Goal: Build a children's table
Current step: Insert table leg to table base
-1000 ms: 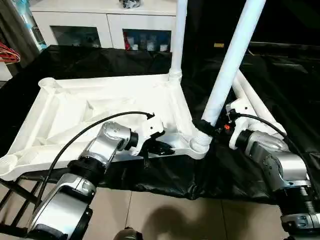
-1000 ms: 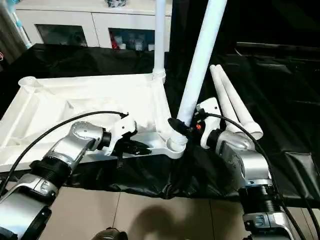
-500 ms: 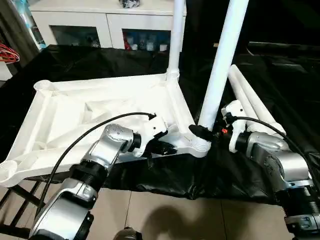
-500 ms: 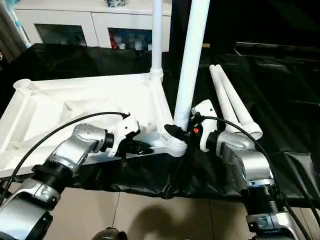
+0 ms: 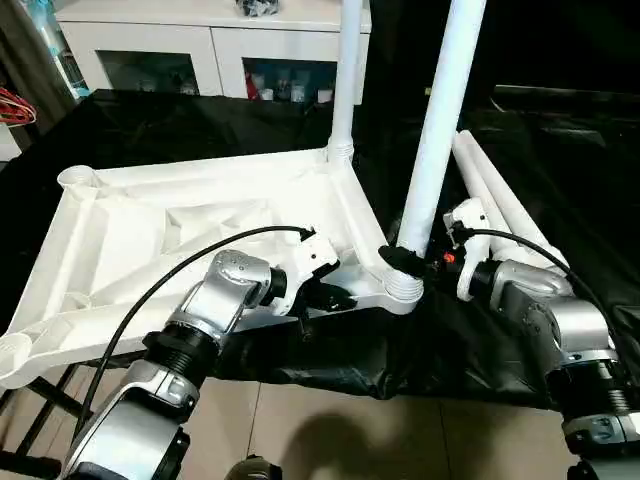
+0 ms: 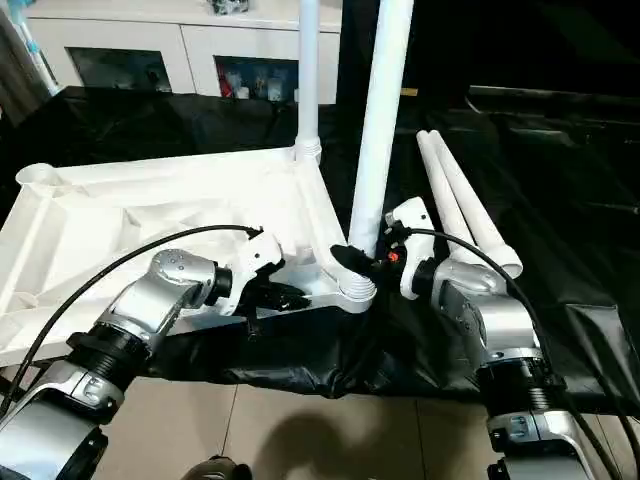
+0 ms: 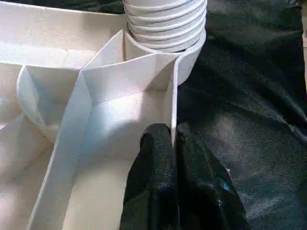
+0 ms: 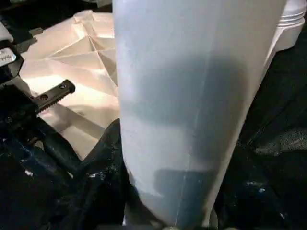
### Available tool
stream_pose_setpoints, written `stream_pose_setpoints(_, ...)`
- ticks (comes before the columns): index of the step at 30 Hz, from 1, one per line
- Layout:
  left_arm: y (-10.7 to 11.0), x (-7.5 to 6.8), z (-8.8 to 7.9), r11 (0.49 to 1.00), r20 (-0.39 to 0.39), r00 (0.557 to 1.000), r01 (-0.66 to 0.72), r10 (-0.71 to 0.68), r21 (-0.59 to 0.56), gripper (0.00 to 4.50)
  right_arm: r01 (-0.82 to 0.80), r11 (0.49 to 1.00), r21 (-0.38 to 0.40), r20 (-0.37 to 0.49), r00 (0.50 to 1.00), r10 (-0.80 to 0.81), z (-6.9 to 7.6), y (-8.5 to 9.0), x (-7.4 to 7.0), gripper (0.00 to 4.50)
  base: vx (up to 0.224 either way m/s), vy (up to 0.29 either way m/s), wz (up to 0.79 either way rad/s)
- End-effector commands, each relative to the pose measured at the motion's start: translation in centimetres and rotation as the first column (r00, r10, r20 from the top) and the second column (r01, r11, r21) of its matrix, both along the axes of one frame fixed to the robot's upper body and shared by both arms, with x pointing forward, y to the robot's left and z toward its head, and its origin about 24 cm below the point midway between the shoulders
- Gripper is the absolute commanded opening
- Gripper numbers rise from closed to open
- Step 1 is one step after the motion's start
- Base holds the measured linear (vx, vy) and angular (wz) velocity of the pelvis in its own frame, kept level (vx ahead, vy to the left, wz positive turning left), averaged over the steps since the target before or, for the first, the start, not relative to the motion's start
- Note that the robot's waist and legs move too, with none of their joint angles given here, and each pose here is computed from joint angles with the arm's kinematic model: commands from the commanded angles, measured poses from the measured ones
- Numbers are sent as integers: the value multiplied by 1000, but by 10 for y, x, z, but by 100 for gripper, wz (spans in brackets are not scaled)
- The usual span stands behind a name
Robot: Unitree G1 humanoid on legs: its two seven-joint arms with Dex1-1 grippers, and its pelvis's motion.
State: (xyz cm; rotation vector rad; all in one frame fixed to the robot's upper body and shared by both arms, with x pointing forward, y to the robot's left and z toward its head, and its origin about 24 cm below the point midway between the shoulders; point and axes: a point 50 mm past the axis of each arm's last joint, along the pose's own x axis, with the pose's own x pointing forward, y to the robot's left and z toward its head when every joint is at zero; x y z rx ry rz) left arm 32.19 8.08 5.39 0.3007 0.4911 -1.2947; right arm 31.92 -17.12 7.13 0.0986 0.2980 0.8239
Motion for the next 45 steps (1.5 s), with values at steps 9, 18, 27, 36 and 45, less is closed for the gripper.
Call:
stream_pose_setpoints(9,-4,4,13,998,48,999,-21,24,-62,0,167,982,89,-110,981,-157,-38,-24,-20,189,0,0,0)
stream_pose_setpoints(18,-4,9,15,995,59,996,-69,73,-71,0,216,960,177,-116,973,-197,-54,-24,-40,189,0,0,0)
stream_pose_setpoints(27,-3,8,14,997,67,996,-55,59,-58,0,187,973,137,-90,980,-176,-53,-17,-41,189,0,0,0)
stream_pose_setpoints(36,2,6,12,1000,77,997,-13,14,-12,0,6,999,-41,-28,1000,-7,-30,-4,-20,189,0,0,0)
stream_pose_setpoints(45,5,5,12,1000,69,998,8,-8,8,0,-147,980,-136,-104,986,134,-31,-3,-17,189,0,0,0)
